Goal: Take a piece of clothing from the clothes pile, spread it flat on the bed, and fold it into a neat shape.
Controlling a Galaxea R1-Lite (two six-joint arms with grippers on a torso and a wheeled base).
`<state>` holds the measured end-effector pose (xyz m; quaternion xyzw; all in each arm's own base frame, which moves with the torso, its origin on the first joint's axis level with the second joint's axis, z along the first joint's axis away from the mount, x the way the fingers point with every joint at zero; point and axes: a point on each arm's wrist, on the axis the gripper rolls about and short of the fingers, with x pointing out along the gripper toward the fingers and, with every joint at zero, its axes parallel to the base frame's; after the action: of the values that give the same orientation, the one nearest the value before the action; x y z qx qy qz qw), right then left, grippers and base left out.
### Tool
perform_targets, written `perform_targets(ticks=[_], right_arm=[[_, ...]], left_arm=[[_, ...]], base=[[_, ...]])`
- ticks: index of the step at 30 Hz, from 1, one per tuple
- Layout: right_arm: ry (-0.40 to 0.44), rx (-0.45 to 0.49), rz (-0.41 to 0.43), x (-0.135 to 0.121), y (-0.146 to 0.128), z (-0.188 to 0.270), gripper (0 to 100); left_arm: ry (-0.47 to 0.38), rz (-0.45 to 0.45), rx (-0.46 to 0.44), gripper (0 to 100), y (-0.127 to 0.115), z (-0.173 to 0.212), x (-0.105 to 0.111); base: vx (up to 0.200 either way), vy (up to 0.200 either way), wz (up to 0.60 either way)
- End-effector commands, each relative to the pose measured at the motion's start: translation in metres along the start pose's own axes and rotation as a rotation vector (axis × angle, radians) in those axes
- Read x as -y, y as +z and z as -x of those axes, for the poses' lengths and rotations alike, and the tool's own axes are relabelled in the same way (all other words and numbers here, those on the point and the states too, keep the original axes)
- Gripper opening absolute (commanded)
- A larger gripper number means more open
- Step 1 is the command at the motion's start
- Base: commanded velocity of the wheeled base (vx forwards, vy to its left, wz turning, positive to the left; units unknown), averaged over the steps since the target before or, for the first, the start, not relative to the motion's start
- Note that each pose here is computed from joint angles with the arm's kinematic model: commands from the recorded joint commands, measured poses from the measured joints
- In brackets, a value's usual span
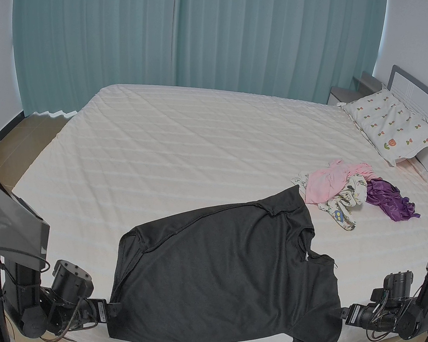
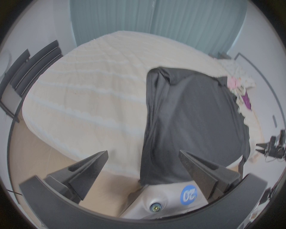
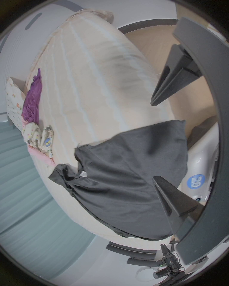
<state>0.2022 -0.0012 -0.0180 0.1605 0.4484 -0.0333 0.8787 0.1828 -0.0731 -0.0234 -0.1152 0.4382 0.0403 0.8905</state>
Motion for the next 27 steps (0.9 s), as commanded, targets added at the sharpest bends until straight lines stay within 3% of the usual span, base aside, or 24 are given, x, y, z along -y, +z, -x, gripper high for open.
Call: perform_targets(ticks=[1, 5, 13, 19, 22, 27], right_arm=[[0.016, 0.09, -0.084, 0.003, 0.022, -0.009, 100], [0.054, 0.1, -0.171, 0.0, 0.031, -0.019, 100], [0.097, 0.078, -0.223, -0.008, 0.031, -0.032, 100], [0.164, 0.074, -0.36, -0.026, 0.036, -0.037, 100], [0.18, 0.069, -0.421, -0.03, 0.036, -0.038, 100], [0.185, 0.067, -0.448, -0.03, 0.036, -0.037, 100]], left_arm=[[-0.044, 0.133, 0.166, 100, 0.041, -0.006, -0.007], [-0.099, 0.206, 0.234, 100, 0.073, -0.025, -0.012], [-0.145, 0.279, 0.305, 100, 0.125, -0.082, -0.008], [-0.178, 0.446, 0.209, 100, 0.171, -0.103, 0.021], [-0.176, 0.483, 0.167, 100, 0.179, -0.107, 0.033], [-0.212, 0.487, 0.157, 100, 0.178, -0.111, 0.053]], base=[[0.0, 0.0, 0.0], [0.0, 0.0, 0.0], [0.0, 0.0, 0.0], [0.0, 0.0, 0.0], [0.0, 0.0, 0.0], [0.0, 0.0, 0.0]])
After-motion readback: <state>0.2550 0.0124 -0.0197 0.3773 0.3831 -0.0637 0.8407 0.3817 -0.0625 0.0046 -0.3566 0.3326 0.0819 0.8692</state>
